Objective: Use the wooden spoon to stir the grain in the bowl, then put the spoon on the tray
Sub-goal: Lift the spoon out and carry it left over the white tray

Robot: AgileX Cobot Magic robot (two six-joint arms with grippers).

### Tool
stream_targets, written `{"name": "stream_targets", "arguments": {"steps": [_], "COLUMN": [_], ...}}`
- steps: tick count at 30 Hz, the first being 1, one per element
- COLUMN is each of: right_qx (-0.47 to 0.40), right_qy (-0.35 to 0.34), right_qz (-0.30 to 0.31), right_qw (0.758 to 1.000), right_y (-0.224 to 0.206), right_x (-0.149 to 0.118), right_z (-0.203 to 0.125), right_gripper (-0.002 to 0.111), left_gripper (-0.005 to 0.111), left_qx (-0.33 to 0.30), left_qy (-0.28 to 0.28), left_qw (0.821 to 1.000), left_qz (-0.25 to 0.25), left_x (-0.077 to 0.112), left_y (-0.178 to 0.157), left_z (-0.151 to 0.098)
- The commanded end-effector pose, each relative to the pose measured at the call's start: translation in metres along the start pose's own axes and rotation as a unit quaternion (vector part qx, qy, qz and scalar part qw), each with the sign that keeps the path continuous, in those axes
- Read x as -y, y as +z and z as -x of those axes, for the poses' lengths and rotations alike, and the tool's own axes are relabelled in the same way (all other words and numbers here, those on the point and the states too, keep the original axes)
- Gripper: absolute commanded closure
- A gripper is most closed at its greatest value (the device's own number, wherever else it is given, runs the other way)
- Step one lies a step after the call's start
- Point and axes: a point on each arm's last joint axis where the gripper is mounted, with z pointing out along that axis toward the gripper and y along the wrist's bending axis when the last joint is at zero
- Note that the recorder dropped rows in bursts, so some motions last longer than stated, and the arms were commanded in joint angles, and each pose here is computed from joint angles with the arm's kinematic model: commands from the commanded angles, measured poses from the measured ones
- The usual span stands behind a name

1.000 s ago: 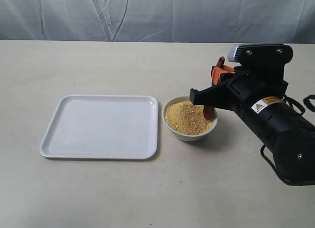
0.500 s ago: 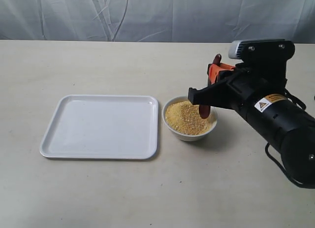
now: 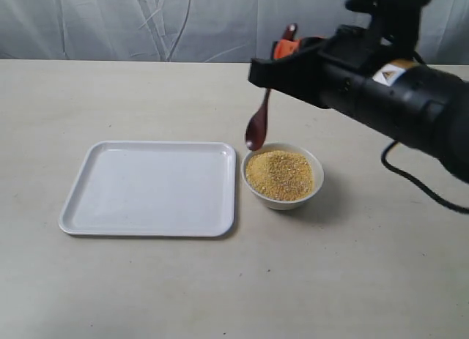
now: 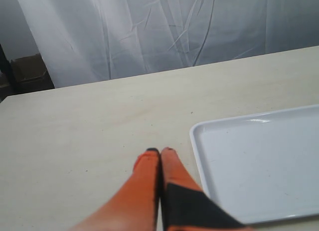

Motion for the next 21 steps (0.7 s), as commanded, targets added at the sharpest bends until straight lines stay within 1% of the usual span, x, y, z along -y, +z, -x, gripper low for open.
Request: {"name": "stream_targets", "arguments": {"steps": [1,5,9,15,21], "right_qx": [-0.083,-0.157,-0.236,-0.331,-0.386], "right_qy": [0.045,0.096,0.157,0.172,0.168], "right_qz": [0.035,0.045,0.058,0.105,0.129], "right_qw": [0.995,0.982,0.957,0.922,0.898], "right_y": [0.033,0.079,0.129,0.186,0.225], "right_x": [-0.021,-0.036,-0.05,-0.072,-0.078], "right_z": [0.008,0.003,-0.015,-0.033,-0.06], "right_gripper": [0.109,0.109,0.109,0.109,0.109], "left_gripper": [0.107,0.107,0.107,0.107,0.107], "left_qx": [0.005,0.005,0.005,0.005,0.005], "left_qy": [-0.001,-0.001,-0.001,-0.001,-0.001], "left_qw": [1.0,1.0,1.0,1.0,1.0], "left_qz": [0.0,0.0,0.0,0.0,0.0], "left_x": [0.0,0.0,0.0,0.0,0.0], "left_y": [0.0,0.0,0.0,0.0,0.0], "left_z": [0.0,0.0,0.0,0.0,0.0]}}
